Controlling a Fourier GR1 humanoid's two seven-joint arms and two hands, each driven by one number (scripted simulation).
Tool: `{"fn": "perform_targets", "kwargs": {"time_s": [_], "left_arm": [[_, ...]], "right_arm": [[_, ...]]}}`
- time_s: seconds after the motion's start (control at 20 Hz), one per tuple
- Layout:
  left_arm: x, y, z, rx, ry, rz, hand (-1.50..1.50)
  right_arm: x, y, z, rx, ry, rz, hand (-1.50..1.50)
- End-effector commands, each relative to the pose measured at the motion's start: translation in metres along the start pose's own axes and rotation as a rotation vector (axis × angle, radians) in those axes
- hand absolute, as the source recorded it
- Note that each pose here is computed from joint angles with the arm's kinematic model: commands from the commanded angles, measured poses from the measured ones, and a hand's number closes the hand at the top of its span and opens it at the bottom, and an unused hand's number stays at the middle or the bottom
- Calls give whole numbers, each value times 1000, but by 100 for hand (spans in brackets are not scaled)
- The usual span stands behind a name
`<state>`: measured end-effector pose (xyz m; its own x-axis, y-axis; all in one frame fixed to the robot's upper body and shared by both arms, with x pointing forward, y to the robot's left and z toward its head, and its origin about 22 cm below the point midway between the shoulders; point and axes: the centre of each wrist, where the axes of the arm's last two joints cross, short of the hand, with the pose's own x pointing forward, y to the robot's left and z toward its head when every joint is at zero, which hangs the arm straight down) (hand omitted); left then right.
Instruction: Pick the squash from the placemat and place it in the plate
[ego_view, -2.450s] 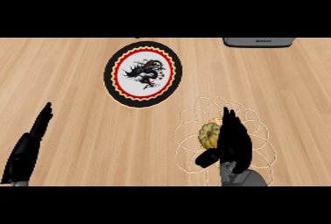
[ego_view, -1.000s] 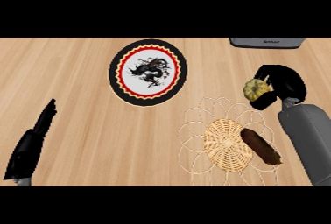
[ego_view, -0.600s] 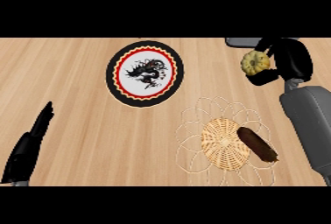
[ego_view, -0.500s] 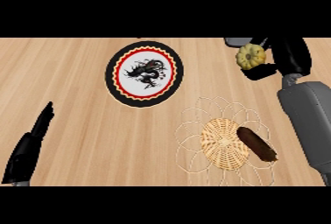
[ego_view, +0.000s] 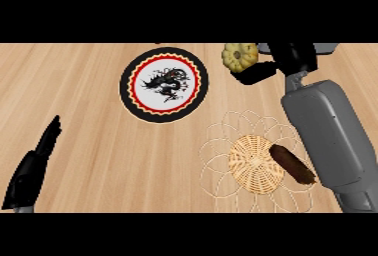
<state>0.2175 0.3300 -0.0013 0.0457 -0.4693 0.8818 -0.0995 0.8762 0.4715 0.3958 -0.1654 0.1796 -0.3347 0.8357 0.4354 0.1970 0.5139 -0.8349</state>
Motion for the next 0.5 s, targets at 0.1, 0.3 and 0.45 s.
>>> {"fn": "perform_targets", "kwargs": {"time_s": [0.1, 0.3, 0.45], "left_arm": [[-3, 5, 2, -7, -17, 1, 0], [7, -5, -4, 5, -8, -1, 0], [-1, -1, -11, -22, -5, -14, 0]], "right_arm": [[57, 22, -16, 34, -55, -76, 150], [95, 38, -34, 71, -23, -112, 150], [98, 70, -37, 108, 17, -116, 150]]}}
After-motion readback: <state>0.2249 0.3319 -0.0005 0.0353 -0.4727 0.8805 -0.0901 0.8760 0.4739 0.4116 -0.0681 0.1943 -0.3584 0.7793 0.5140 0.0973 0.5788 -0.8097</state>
